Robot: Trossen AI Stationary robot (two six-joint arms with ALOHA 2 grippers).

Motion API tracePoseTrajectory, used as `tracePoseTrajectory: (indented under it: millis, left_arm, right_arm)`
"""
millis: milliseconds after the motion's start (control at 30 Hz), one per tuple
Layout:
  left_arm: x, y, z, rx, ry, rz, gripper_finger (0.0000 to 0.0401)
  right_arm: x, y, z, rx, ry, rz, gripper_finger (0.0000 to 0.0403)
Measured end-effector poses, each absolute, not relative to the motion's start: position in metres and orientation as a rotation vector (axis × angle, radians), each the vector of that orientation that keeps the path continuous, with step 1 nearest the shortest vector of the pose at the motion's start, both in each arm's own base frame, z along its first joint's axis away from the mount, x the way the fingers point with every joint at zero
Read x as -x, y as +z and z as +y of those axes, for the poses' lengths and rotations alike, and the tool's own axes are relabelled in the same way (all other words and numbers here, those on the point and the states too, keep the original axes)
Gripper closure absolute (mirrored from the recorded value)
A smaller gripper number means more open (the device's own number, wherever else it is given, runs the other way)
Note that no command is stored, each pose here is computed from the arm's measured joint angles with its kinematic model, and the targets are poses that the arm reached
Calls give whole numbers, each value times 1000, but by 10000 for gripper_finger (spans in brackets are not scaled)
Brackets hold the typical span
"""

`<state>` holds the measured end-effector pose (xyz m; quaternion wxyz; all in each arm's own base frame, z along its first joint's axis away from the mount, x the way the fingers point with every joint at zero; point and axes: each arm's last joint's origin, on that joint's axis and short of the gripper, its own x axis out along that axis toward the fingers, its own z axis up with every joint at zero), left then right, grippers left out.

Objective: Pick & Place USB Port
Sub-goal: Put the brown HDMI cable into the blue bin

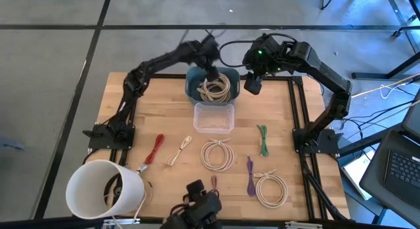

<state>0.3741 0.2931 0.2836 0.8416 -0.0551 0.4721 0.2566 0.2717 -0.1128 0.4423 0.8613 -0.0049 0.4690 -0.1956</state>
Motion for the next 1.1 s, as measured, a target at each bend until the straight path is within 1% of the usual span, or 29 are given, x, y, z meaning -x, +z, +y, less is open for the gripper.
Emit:
tracePoseTrajectory:
  millis: [100, 200, 300, 400, 500, 567, 667, 733, 900, 1100]
  left_arm:
    - [-366, 330, 283, 95, 556, 920, 193]
    - [-355, 379, 261, 77, 543, 829, 197]
    - [-336, 423, 227, 97, 454, 734, 201]
    - [-317, 452, 191, 142, 338, 693, 204]
    - [-298, 470, 154, 168, 260, 713, 207]
    - [-286, 480, 129, 168, 229, 738, 207]
    - [-269, 489, 98, 143, 246, 788, 206]
    - [-258, 494, 82, 126, 276, 805, 205]
    - [-236, 508, 52, 78, 325, 769, 209]
    - [-216, 519, 33, 15, 373, 725, 220]
  right_arm:
    - [-271, 442, -112, 8, -409, 996, 240]
    - [-269, 440, -112, 5, -406, 1018, 240]
    - [-267, 439, -111, 0, -401, 1051, 240]
    - [-263, 436, -110, -8, -394, 1096, 240]
    - [-256, 432, -107, -45, -394, 1184, 240]
    - [-254, 432, -105, -82, -397, 1167, 240]
    - [-243, 431, -90, -206, -264, 1134, 240]
    - [-234, 426, -77, -291, -187, 1155, 240]
    - [-206, 405, -46, -440, -233, 1160, 240]
    - [-188, 356, -9, -660, -262, 1030, 240]
